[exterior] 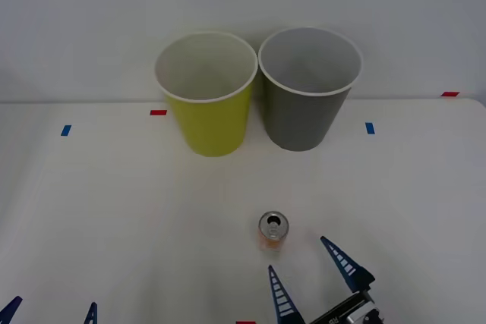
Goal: Put cans in the gray bin and PET bottles in the light green bin.
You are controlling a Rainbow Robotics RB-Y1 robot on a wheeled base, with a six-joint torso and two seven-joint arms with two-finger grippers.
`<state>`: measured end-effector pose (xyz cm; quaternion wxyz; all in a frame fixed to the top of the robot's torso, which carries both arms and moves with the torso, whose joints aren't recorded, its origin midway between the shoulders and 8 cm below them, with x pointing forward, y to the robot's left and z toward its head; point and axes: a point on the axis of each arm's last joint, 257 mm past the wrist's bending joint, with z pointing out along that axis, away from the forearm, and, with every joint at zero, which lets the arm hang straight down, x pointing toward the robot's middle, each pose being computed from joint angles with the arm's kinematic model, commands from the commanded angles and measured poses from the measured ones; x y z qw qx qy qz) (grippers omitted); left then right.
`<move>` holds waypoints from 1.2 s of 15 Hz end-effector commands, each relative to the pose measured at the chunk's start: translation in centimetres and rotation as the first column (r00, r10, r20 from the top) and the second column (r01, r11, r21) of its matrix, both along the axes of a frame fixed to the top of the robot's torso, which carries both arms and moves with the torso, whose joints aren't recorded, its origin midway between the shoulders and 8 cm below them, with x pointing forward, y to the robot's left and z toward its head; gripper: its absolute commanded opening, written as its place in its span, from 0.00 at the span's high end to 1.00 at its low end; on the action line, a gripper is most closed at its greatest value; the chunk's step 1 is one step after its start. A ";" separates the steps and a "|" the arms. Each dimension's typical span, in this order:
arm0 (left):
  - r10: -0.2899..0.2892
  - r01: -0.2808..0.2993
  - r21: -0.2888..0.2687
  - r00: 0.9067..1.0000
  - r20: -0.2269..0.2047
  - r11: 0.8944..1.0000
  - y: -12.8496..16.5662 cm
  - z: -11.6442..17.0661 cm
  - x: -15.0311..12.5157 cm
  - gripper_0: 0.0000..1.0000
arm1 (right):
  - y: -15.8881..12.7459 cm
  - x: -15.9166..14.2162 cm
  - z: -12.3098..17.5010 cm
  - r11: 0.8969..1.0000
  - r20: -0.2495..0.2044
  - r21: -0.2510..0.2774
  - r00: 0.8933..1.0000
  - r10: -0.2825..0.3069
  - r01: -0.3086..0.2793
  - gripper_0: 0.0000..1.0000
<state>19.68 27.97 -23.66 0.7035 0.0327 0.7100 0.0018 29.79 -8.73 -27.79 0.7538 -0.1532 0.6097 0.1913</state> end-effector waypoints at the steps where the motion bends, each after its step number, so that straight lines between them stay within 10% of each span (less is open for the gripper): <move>1: 0.000 0.000 0.000 1.000 0.000 1.000 0.0 0.0 0.0 0.00 | 1.7 1.6 0.2 0.999 0.006 -0.016 0.999 0.034 -0.034 0.00; 18: 0.000 0.000 0.000 1.000 0.000 1.000 0.0 0.0 0.0 0.00 | 4.3 6.5 1.4 0.999 -0.012 -0.024 0.999 0.045 -0.045 0.00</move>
